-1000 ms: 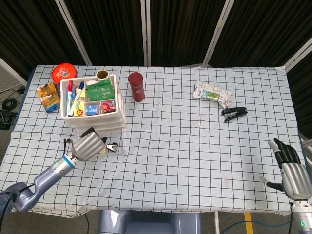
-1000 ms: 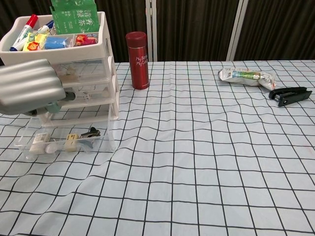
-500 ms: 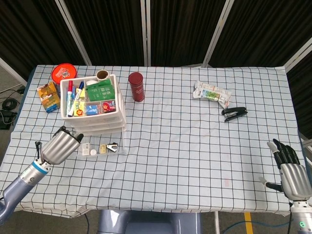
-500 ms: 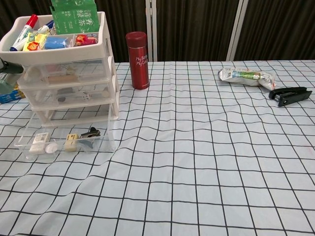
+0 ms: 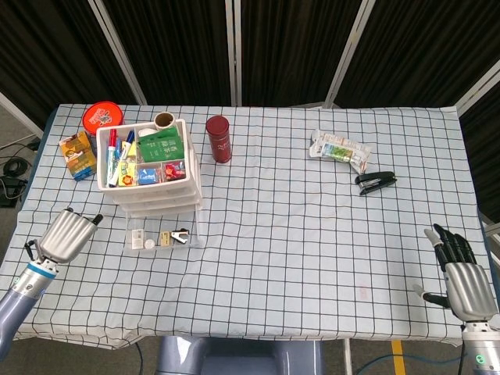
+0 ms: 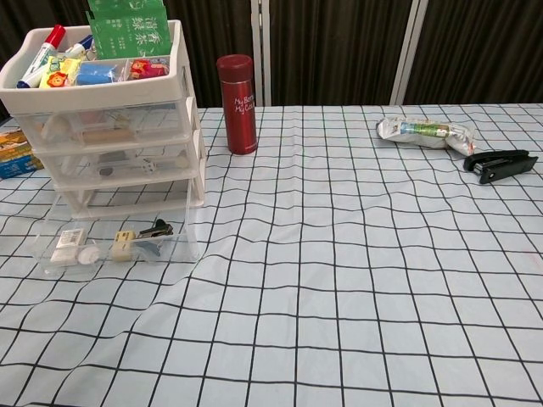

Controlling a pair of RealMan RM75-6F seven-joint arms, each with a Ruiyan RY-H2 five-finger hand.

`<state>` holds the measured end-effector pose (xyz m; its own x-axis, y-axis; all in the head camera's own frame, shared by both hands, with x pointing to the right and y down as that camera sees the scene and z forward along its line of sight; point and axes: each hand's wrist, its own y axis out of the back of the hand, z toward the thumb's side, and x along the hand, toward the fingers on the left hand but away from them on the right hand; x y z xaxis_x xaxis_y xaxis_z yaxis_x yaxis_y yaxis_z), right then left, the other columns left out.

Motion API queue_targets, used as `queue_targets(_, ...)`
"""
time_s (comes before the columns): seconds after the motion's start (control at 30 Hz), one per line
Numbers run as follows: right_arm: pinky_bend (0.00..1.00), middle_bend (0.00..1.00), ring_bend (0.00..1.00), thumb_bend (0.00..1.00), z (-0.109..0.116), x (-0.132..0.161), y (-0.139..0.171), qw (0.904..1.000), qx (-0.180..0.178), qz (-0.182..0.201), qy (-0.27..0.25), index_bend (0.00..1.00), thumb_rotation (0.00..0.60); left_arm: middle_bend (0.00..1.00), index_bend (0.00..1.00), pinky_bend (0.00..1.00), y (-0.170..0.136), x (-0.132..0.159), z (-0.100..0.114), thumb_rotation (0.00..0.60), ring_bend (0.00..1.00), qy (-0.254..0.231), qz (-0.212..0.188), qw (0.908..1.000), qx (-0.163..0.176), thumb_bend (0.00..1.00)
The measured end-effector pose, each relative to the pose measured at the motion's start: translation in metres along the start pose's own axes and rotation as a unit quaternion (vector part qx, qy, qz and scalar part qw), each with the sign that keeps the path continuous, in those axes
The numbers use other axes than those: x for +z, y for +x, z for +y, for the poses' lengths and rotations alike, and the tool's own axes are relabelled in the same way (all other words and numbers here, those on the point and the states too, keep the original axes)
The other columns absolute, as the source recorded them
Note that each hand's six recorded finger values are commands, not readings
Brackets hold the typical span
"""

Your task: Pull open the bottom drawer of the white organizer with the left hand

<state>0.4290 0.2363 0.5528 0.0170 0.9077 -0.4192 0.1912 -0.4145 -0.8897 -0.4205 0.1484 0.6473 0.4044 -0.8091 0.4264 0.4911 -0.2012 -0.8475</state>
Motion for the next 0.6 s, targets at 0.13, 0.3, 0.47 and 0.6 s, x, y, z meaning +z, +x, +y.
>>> queue_targets(0.13,0.00,0.00,0.00,0.03,-0.002,0.000,-0.001,1.0000,0.002,-0.001,0.001,0.03,0.600,0.99,0.55,0.81,0.004,0.001,-0.015,0.600,0.91,-0.018,0.014,0.9997,-0.009,0.47)
queue_targets(0.3,0.00,0.00,0.00,0.03,-0.001,0.000,-0.001,1.0000,0.001,-0.002,0.000,0.03,0.600,0.99,0.49,0.81,0.013,0.017,-0.025,0.600,0.91,-0.035,0.015,0.9992,-0.006,0.45)
queue_targets(0.47,0.00,0.00,0.00,0.03,0.000,-0.001,-0.001,1.0000,0.000,-0.002,-0.002,0.03,0.600,0.99,0.41,0.81,0.019,0.028,-0.030,0.600,0.91,-0.039,0.014,0.9991,-0.008,0.39)
queue_targets(0.6,0.00,0.00,0.00,0.03,0.001,-0.001,0.000,1.0000,-0.001,-0.001,-0.003,0.03,0.600,0.99,0.35,0.81,0.021,0.030,-0.030,0.600,0.91,-0.046,0.023,0.9987,-0.002,0.35)
